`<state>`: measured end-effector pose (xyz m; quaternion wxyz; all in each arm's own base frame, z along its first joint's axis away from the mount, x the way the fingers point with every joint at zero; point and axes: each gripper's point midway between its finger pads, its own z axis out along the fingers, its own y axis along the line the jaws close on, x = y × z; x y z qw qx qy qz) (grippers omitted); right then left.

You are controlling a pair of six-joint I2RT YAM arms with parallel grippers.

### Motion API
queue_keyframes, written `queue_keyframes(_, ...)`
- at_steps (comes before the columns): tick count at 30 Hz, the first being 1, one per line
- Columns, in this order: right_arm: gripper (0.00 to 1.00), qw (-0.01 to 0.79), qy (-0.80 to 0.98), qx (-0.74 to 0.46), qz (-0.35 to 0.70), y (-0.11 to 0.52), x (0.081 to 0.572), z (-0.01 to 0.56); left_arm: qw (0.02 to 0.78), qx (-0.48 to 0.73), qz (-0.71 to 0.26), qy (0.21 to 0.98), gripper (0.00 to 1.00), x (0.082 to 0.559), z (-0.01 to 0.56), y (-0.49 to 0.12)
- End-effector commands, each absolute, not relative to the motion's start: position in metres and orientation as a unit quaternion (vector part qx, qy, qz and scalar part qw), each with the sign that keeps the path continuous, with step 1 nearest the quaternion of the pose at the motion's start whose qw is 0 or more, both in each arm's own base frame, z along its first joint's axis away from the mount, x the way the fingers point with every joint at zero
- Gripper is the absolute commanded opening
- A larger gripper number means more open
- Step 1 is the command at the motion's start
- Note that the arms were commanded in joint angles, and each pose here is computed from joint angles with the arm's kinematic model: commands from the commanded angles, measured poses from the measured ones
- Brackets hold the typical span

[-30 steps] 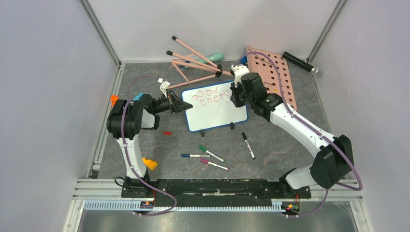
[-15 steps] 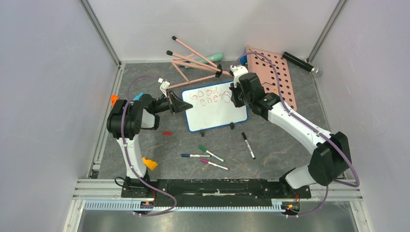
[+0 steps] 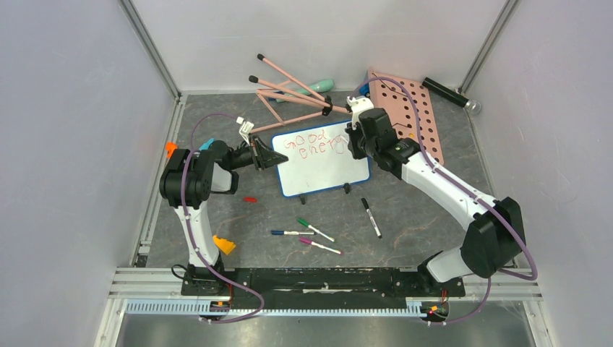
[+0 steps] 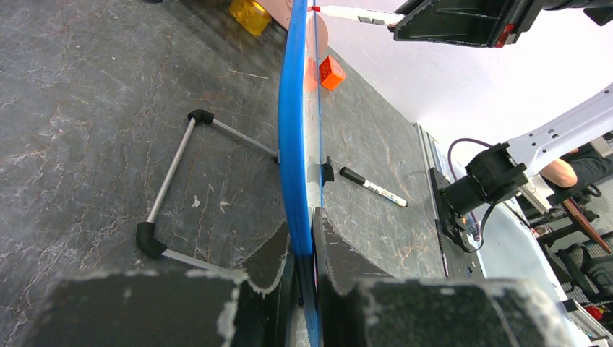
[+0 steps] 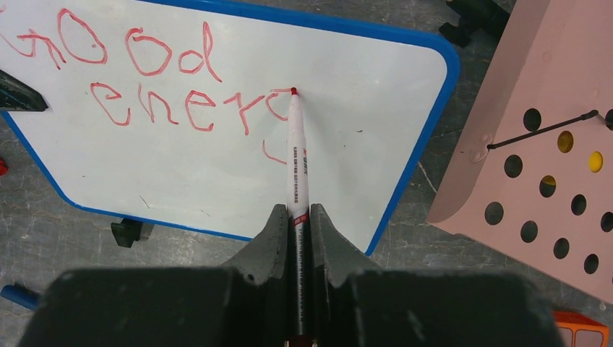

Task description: Write a sentence on the whiteboard

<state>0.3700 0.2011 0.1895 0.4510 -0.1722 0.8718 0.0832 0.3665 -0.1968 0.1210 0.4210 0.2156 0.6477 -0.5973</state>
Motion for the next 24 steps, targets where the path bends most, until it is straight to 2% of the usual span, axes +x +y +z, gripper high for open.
queue_keyframes(1, 0.00, 0.471, 0.867, -0.147, 0.063, 0.187, 0.378, 0.199, 0.465, 0.264, -0.572, 0.622, 0.02, 0.373, 0.124, -0.194)
queue_keyframes(14, 0.00, 0.537, 0.824, -0.150, 0.098, 0.183, 0.364, 0.241, 0.466, 0.265, -0.572, 0.621, 0.02, 0.373, 0.124, -0.194)
queue_keyframes(24, 0.00, 0.500, 0.850, -0.148, 0.076, 0.174, 0.364, 0.211, 0.465, 0.265, -0.572, 0.621, 0.02, 0.373, 0.124, -0.194)
